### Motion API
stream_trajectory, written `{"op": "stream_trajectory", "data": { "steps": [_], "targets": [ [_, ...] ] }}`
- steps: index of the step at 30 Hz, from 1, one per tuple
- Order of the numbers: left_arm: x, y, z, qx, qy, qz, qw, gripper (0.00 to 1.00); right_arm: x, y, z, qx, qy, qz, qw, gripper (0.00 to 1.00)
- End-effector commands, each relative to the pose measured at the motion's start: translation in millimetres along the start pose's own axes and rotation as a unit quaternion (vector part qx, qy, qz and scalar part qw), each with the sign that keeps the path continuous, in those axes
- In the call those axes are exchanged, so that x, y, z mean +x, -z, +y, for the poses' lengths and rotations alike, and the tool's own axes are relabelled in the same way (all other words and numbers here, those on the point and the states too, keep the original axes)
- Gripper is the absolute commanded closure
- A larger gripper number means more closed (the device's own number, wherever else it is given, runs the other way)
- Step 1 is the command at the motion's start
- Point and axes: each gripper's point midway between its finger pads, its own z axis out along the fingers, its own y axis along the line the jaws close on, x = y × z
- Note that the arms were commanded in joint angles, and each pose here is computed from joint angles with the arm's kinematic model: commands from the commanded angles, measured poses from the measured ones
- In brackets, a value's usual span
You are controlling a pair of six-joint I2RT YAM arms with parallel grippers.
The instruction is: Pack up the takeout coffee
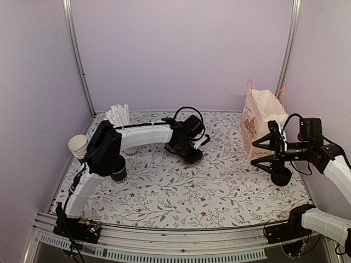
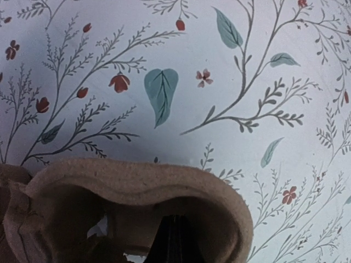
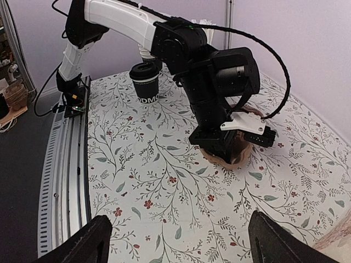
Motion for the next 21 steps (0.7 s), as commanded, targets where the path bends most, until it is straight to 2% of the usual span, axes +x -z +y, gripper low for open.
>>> {"op": "stream_trajectory", "data": {
  "steps": [1, 12, 16, 21],
  "targets": [
    [-3.8, -6.4, -20.0, 0.027, -0.003, -0.002, 1.000, 1.00, 3.0, 1.0, 0.2, 0.004, 0.001, 0.002, 1.000, 0.11],
    [-23.8, 7.1, -56.6, 0.065, -0.012, -0.030, 0.997, 1.00, 3.7, 0.9, -0.5, 0.004, 0.000, 0.004, 1.000, 0.10],
    [-37.7, 30.0, -35.1, 0.042, 0.003, -0.053, 0.998, 1.00, 4.0, 0.8, -0.2, 0.003, -0.001, 0.004, 1.000, 0.10],
    [-48.3, 64.3, 22.0, 0.033, 0.090, -0.091, 0.991, 1.00, 2.9, 1.5, 0.3, 0.004, 0.002, 0.003, 1.000, 0.10]
  ]
}}
